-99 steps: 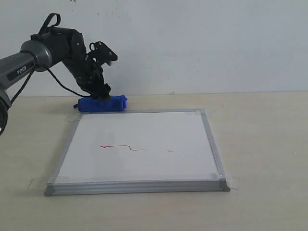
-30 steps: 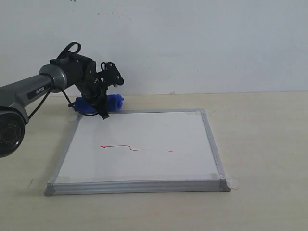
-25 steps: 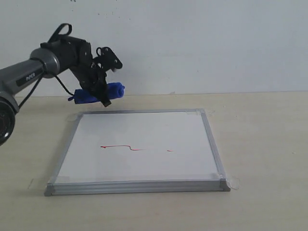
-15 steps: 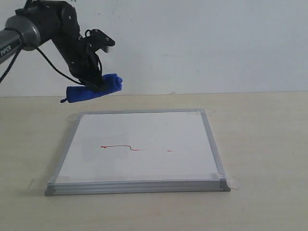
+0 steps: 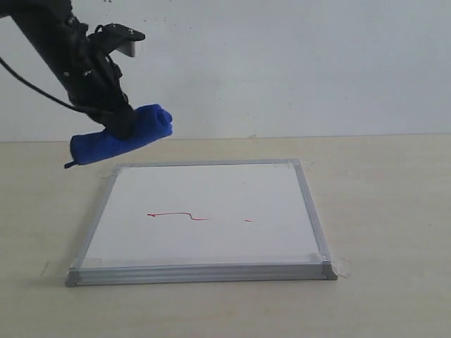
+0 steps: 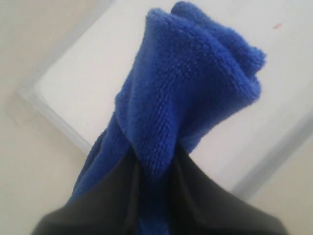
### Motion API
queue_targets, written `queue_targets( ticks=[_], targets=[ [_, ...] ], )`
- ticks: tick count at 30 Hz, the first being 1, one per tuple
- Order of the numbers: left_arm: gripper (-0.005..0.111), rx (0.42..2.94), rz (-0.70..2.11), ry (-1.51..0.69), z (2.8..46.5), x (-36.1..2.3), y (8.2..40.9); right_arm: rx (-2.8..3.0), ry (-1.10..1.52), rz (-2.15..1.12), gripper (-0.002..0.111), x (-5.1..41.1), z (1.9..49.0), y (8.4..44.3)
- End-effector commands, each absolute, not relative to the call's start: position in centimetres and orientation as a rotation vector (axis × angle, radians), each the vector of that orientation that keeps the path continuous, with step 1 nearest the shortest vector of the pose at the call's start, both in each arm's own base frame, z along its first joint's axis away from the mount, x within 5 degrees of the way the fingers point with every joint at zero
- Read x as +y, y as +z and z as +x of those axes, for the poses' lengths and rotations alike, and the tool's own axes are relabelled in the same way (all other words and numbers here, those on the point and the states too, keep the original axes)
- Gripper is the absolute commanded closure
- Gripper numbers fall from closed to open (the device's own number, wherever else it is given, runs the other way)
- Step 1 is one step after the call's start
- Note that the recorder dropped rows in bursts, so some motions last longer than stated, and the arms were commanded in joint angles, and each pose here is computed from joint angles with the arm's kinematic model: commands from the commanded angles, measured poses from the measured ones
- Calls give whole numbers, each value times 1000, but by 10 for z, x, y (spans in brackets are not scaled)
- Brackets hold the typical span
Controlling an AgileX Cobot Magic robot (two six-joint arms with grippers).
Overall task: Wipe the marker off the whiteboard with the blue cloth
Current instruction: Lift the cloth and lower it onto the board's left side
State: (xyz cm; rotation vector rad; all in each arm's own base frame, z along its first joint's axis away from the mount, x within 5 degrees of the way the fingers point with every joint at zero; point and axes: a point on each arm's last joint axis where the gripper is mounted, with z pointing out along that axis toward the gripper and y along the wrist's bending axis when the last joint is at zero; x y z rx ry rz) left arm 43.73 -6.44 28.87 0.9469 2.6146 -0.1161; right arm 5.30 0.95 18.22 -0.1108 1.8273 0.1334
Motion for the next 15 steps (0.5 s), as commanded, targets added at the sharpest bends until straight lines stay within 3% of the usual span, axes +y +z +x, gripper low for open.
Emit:
queue_targets(
  ticks=[1,8,15],
  targets=[
    [103,2628,938,-135,398,-60,293,1814,132,-108,108,9,53,183],
    [103,2484,580,-260,378,-66,269,1814,132,-108,108,9,53,183],
    [103,2537,467,-250,401,-66,204,1814,132,-108,108,9,53,183]
  ],
)
